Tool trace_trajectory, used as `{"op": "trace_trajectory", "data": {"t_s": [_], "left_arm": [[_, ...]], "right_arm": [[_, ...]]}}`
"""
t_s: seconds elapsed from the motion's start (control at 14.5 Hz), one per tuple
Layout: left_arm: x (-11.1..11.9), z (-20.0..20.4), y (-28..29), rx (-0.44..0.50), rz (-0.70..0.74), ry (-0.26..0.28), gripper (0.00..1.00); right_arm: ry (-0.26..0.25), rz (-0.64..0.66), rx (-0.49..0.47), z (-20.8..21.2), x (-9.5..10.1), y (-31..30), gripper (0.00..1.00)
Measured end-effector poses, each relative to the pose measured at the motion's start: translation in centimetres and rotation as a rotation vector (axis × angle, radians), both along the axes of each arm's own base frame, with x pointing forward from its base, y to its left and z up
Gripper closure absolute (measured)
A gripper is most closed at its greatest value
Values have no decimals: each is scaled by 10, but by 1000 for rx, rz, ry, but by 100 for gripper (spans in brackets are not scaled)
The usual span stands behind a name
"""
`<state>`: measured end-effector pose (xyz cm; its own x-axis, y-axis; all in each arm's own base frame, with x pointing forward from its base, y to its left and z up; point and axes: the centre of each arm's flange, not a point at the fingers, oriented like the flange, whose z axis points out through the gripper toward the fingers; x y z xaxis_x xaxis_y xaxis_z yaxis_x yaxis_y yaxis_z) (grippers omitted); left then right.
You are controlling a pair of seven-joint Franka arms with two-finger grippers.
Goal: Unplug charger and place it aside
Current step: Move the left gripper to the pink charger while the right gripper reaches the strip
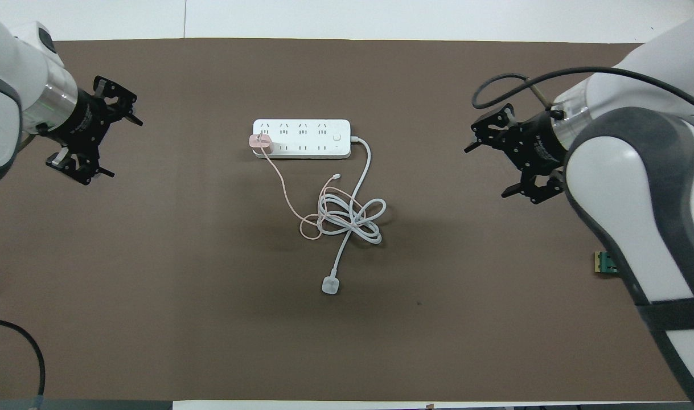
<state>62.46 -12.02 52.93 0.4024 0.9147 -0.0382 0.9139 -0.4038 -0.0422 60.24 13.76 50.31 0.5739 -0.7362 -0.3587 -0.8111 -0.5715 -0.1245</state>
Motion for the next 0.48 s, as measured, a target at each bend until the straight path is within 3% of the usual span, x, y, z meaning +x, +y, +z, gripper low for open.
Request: {"op": "trace_trajectory", "data": {"t_s": [0.14,0.21,0.48], "left_arm": [[14,-21,-20,-15,144,-21,0],[23,-43,-39,-16,218,-24,0],[35,-100,-87,-8,320,-19,0]], "right_arm": [[36,-119,49,-23,12,26,0],[87,-204,90,-41,20,42,0],[213,-392,183,-85,56,86,0]]}}
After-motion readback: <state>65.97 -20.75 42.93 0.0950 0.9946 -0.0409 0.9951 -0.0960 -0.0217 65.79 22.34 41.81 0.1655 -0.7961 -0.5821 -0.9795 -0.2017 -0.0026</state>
